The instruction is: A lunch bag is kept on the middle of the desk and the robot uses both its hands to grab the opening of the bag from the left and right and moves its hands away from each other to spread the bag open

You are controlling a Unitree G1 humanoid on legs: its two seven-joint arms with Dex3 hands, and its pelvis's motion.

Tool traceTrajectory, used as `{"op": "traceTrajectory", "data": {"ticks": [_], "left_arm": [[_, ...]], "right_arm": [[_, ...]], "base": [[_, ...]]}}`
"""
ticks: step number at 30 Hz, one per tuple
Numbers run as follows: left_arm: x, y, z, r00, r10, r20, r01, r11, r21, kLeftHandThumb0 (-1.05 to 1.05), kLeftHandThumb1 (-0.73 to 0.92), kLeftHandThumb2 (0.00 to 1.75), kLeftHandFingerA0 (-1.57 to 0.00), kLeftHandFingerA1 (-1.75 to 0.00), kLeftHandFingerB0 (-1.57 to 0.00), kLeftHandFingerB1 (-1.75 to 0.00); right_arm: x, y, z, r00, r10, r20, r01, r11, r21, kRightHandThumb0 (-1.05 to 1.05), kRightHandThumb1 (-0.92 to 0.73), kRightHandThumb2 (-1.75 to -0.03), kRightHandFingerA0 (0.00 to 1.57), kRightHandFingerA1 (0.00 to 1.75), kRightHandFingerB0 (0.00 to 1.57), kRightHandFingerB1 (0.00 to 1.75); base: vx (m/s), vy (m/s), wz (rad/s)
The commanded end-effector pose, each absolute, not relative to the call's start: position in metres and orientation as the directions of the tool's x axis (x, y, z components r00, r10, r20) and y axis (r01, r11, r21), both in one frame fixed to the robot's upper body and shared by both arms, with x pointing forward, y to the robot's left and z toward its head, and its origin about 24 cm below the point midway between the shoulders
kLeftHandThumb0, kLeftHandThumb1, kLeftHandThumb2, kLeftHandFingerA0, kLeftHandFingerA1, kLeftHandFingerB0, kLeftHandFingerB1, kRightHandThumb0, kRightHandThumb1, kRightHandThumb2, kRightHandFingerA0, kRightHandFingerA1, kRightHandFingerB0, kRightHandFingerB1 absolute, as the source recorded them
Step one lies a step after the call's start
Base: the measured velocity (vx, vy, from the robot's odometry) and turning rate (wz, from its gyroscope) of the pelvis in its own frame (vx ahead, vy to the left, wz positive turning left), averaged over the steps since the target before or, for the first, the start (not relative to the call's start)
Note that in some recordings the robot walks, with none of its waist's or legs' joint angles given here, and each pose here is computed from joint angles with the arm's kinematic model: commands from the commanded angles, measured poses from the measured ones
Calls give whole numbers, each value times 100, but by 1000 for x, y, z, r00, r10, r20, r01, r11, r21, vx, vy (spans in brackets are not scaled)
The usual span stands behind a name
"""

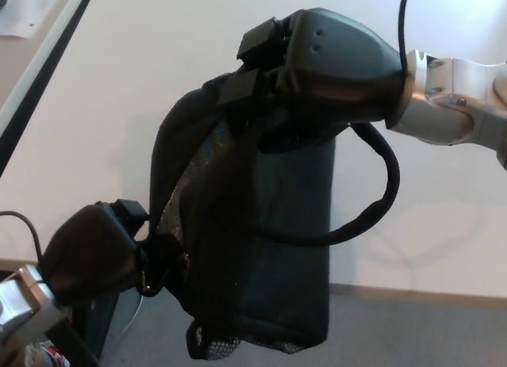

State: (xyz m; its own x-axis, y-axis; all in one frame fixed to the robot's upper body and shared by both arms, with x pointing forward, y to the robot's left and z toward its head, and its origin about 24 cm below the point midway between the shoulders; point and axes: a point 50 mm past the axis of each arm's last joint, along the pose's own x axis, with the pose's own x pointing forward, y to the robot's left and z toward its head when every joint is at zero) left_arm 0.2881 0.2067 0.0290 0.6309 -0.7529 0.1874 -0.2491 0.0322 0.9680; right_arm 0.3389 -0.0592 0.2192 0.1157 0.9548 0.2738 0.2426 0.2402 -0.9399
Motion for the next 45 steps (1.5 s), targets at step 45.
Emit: {"op": "traceTrajectory", "data": {"ticks": [45], "left_arm": [[275, 200, 26, 670, -709, 220, -220, 94, 971, -17, 28, 104, -93, -170, -91, -148]], "right_arm": [[244, -270, 162, 349, 630, 694, 482, 515, -709, -25, -61, -61, 93, 174, 77, 163]], "base": [[0, 0, 0]]}}
